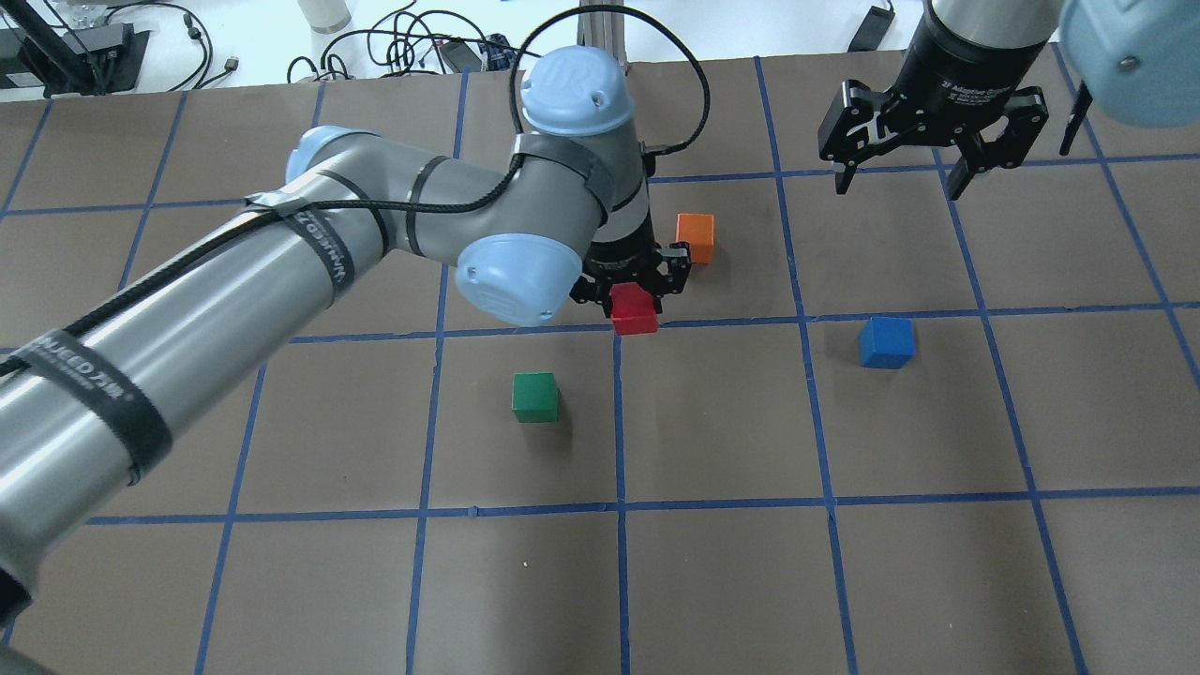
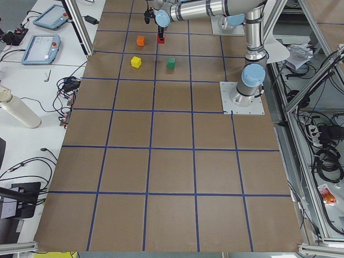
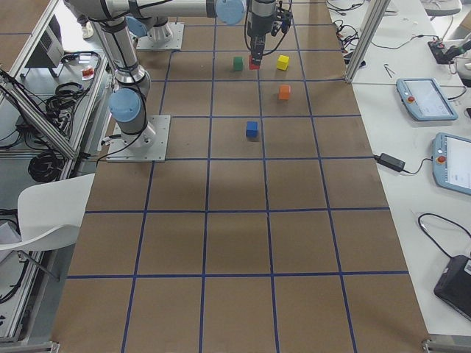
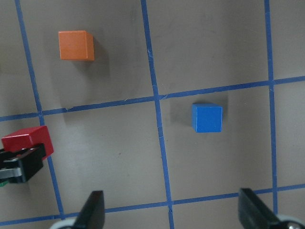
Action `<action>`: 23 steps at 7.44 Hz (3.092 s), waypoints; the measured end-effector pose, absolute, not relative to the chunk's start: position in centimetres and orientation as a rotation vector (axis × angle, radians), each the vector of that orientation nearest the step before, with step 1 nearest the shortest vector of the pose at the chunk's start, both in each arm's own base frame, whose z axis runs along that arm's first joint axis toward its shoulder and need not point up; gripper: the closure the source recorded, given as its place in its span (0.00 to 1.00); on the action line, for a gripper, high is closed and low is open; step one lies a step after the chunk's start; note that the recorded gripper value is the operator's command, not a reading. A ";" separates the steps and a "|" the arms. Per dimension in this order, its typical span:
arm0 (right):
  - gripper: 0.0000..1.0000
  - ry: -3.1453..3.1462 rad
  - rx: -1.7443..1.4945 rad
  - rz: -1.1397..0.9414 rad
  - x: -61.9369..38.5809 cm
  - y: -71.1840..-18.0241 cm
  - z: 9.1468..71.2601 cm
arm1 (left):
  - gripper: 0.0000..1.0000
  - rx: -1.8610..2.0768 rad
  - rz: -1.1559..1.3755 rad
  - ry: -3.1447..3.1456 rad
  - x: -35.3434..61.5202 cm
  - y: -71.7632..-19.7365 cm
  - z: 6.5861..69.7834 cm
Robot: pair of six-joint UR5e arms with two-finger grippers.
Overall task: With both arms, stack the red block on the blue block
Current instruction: 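Carry the red cube with the left gripper toward the right arm's side, then set the red cube down on the table and open the left gripper, then lift the left gripper away while the right gripper moves over the red cube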
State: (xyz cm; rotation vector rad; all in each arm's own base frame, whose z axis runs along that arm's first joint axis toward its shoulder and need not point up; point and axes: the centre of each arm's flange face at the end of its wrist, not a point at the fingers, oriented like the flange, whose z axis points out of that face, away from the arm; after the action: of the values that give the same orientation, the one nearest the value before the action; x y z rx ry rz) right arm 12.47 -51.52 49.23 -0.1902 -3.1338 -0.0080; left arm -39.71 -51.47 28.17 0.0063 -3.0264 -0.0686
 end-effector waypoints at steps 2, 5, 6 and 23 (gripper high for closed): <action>0.00 -3.134 -0.190 -0.007 12.5 -51.5 49.3 | 0.78 0.011 -0.089 -3.035 -41.9 -51.3 24.6; 0.00 -3.133 -0.190 -0.005 12.5 -51.5 49.3 | 0.00 0.003 -0.144 -3.056 -43.1 -51.0 21.1; 0.00 -3.133 -0.190 -0.004 12.5 -51.5 49.3 | 0.00 0.000 -0.155 -3.061 -43.2 -50.9 20.7; 0.00 -3.205 -0.263 0.109 27.4 -48.6 22.4 | 0.00 -0.054 -0.023 -3.067 -13.9 -49.3 45.7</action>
State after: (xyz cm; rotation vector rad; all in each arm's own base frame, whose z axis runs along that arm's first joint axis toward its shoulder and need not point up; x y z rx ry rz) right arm 27.39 -48.60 22.42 -0.2633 -3.2045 0.1089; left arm -13.95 -49.32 45.73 -0.0544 -3.0667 -0.0228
